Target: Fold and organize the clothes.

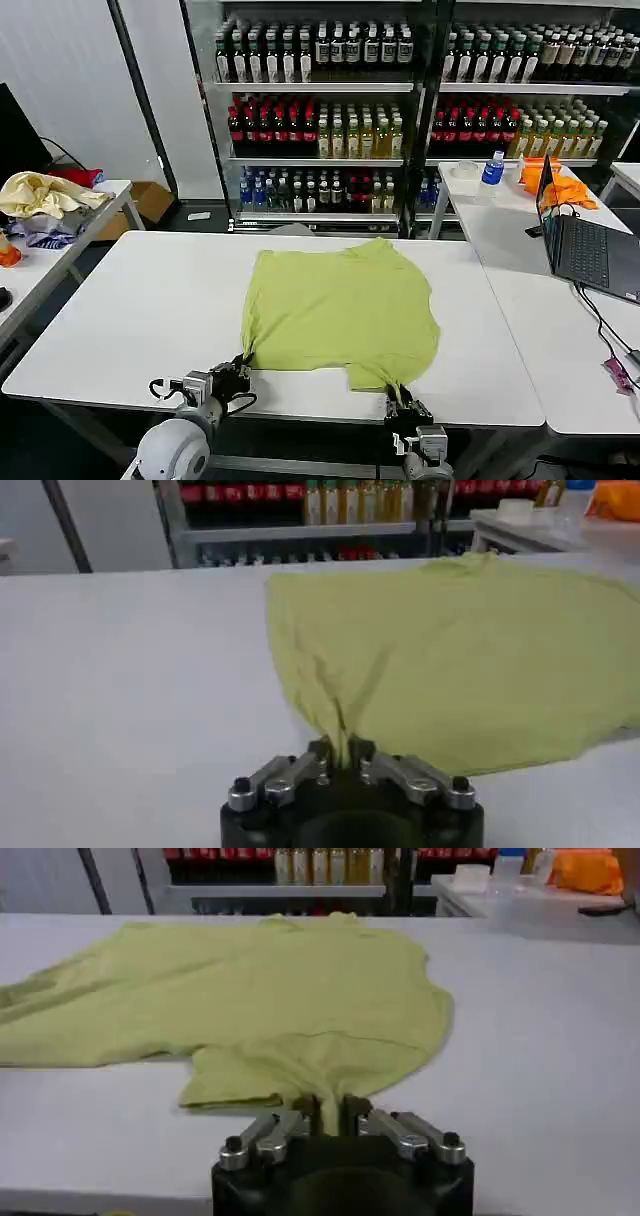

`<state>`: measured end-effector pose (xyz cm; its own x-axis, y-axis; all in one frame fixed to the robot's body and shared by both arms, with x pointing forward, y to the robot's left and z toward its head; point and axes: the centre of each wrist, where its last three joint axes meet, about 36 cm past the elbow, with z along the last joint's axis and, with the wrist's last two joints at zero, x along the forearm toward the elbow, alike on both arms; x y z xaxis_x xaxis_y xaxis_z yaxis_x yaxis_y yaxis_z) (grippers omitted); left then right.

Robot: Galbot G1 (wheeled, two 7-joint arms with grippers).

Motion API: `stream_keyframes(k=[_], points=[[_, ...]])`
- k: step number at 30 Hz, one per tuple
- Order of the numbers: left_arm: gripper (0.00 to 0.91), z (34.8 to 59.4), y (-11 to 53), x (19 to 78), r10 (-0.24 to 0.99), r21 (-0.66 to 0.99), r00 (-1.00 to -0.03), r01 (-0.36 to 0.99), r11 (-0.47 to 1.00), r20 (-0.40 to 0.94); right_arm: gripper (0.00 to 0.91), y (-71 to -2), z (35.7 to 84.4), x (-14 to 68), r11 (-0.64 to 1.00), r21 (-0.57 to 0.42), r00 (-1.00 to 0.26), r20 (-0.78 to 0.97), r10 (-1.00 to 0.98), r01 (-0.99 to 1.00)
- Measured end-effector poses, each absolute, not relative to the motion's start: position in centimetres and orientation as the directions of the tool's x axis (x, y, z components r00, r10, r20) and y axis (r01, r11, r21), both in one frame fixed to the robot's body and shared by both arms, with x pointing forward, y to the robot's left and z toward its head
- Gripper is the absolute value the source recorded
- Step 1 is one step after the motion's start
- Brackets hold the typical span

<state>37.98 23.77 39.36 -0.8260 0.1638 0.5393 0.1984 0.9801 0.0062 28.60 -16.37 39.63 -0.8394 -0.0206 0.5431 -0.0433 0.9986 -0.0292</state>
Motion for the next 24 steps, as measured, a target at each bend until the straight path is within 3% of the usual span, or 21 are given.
stream_keyframes(k=[17,24], points=[[0.02,44.1,24.4,33.2,0.209,-0.006,-0.86,0.233,0.972,0.466,0.0,-19.8,46.7,24.8,0.999,-0.041,-0.906,0.422,-0.014,-0.035],[0.02,44.9,24.3,32.8,0.229,0.001,-0.864,0.257,0.966,0.448,0.0,-20.9,47.8,25.7,0.996,-0.077,-0.932,0.362,-0.018,-0.049]])
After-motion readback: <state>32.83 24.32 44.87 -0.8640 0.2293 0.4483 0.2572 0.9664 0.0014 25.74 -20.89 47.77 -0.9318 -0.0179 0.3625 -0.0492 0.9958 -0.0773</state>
